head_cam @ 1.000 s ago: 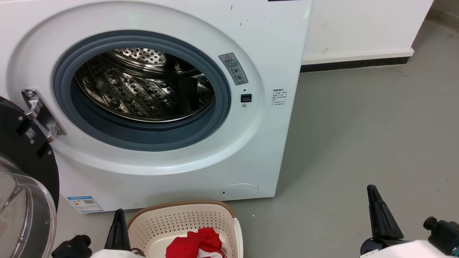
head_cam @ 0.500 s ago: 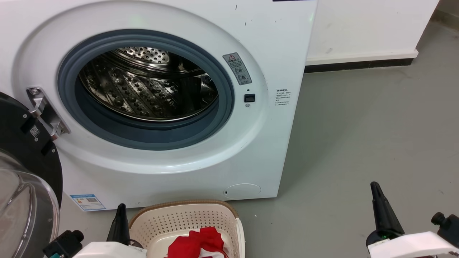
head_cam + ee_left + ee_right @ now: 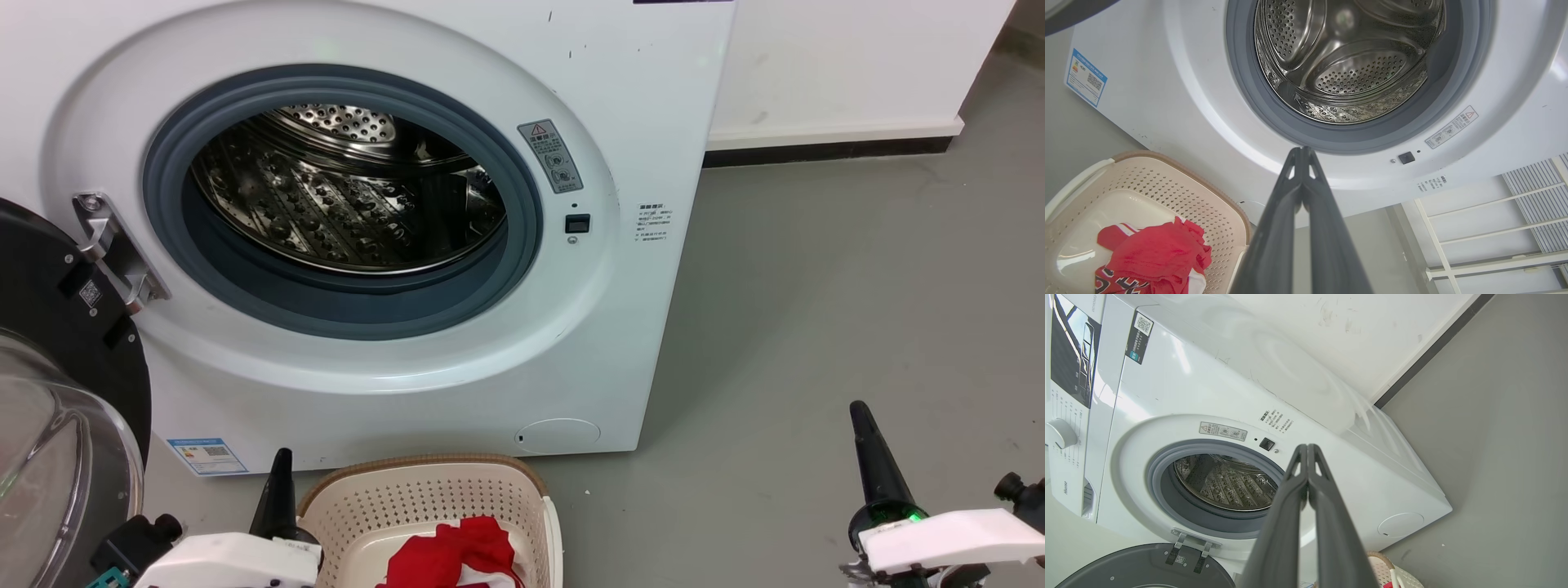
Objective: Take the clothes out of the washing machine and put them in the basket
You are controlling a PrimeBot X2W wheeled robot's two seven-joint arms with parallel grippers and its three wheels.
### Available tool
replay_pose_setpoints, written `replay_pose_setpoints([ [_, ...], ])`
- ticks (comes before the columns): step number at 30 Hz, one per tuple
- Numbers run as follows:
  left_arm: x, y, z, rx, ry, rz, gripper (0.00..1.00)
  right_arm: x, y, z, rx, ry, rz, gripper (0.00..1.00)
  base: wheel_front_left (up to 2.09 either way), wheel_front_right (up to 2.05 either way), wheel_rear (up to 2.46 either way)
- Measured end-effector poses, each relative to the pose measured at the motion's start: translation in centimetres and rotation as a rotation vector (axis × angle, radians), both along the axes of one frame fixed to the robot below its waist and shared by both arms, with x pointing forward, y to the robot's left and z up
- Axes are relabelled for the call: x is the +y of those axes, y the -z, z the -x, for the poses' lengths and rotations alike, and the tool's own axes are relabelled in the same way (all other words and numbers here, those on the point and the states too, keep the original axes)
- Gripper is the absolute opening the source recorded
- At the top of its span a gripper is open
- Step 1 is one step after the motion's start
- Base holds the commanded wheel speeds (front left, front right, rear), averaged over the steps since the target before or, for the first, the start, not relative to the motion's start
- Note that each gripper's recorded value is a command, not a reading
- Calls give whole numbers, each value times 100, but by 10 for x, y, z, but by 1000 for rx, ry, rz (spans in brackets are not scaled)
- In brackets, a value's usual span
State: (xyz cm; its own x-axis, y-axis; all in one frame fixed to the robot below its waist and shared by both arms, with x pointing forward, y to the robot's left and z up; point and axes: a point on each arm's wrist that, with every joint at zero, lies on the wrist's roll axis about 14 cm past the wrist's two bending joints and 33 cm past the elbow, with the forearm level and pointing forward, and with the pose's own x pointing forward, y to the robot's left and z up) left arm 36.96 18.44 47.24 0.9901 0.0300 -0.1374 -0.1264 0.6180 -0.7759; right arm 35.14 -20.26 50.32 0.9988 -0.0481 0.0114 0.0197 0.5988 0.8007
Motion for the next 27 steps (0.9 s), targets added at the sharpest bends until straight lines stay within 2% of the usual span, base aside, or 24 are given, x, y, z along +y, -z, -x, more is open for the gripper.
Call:
replay_pose_setpoints([
  [27,4,-11,-10,-37,-9,323,0,-2,3,-15,16,-9,-306,0,0,0,0],
])
